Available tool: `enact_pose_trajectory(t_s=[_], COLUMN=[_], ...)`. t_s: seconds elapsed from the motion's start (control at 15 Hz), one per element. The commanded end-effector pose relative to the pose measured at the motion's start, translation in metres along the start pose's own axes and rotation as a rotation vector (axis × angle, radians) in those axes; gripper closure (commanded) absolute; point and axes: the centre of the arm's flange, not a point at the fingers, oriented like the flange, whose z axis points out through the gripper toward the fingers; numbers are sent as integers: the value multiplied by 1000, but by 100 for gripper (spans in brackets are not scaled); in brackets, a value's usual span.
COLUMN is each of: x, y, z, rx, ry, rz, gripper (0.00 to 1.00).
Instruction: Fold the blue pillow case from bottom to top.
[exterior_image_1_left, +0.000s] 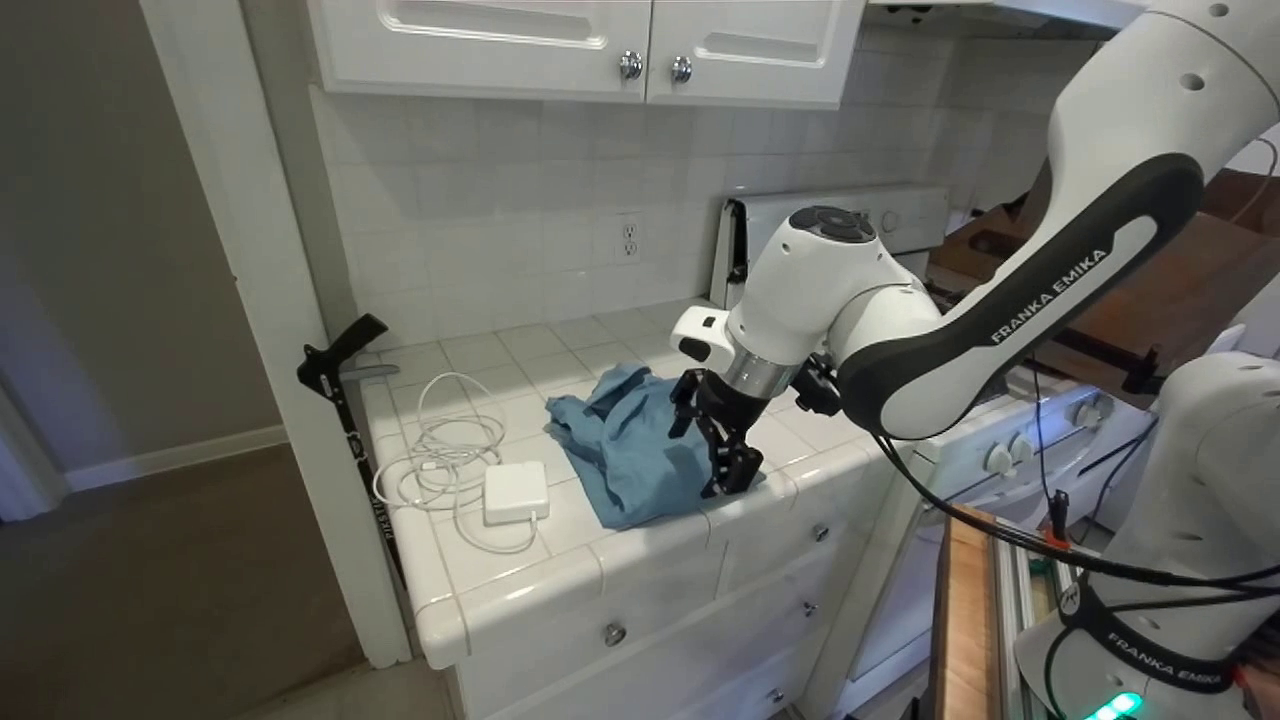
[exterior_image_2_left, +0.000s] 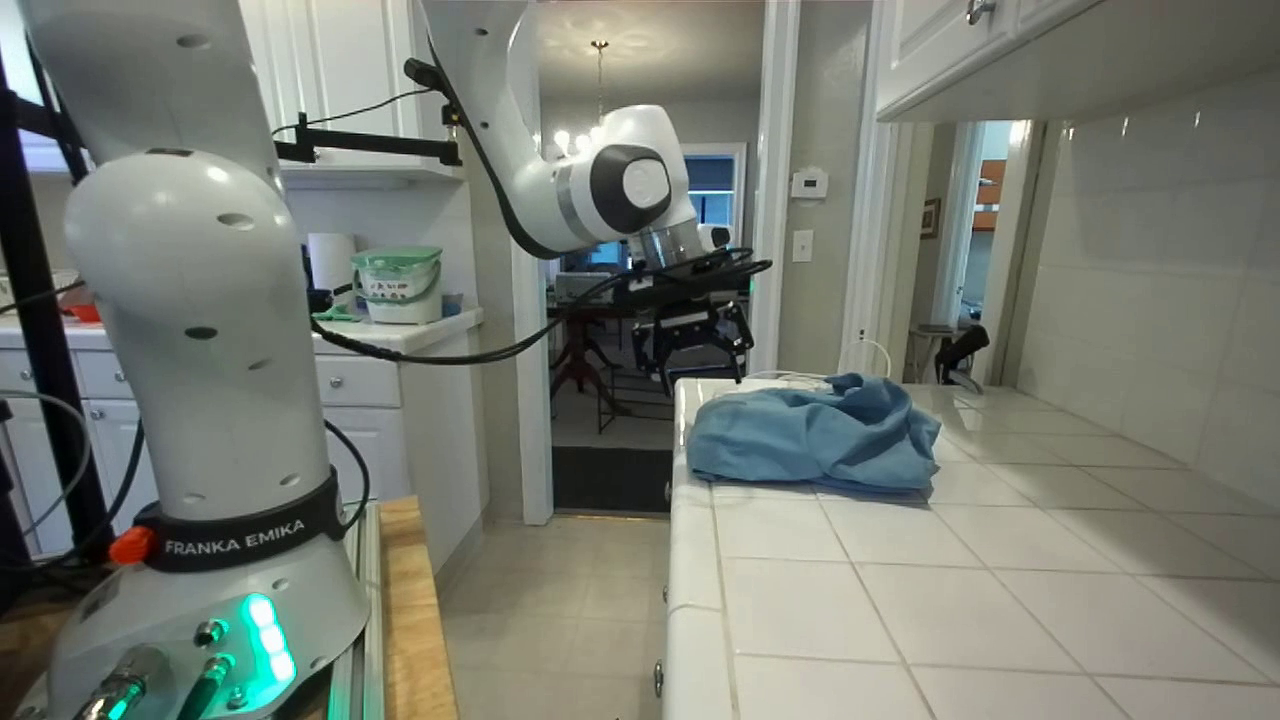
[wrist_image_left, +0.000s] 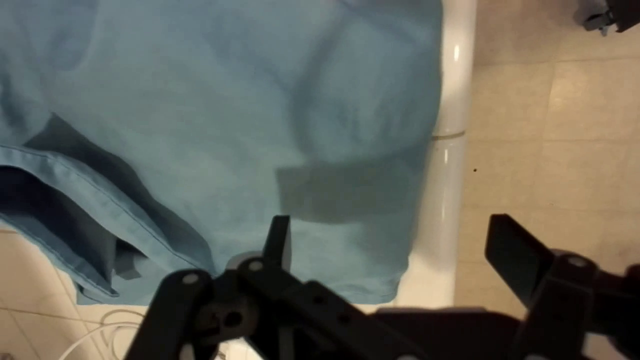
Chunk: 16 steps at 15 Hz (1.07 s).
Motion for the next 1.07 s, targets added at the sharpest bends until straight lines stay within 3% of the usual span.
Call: enact_pose_trajectory(t_s=[0.0, 0.33, 0.53, 0.6, 0.67, 1.0], x=[-8, -10, -10, -10, -11, -13], y=[-4, -7, -10, -9, -4, -9], z=[18, 28, 36, 33, 21, 32], rx=[-52, -41, -78, -45, -49, -49], ry=[-15, -4, 19, 32, 12, -19], rz=[-4, 13, 5, 26, 9, -24], gripper=[0, 0, 0, 0, 0, 0])
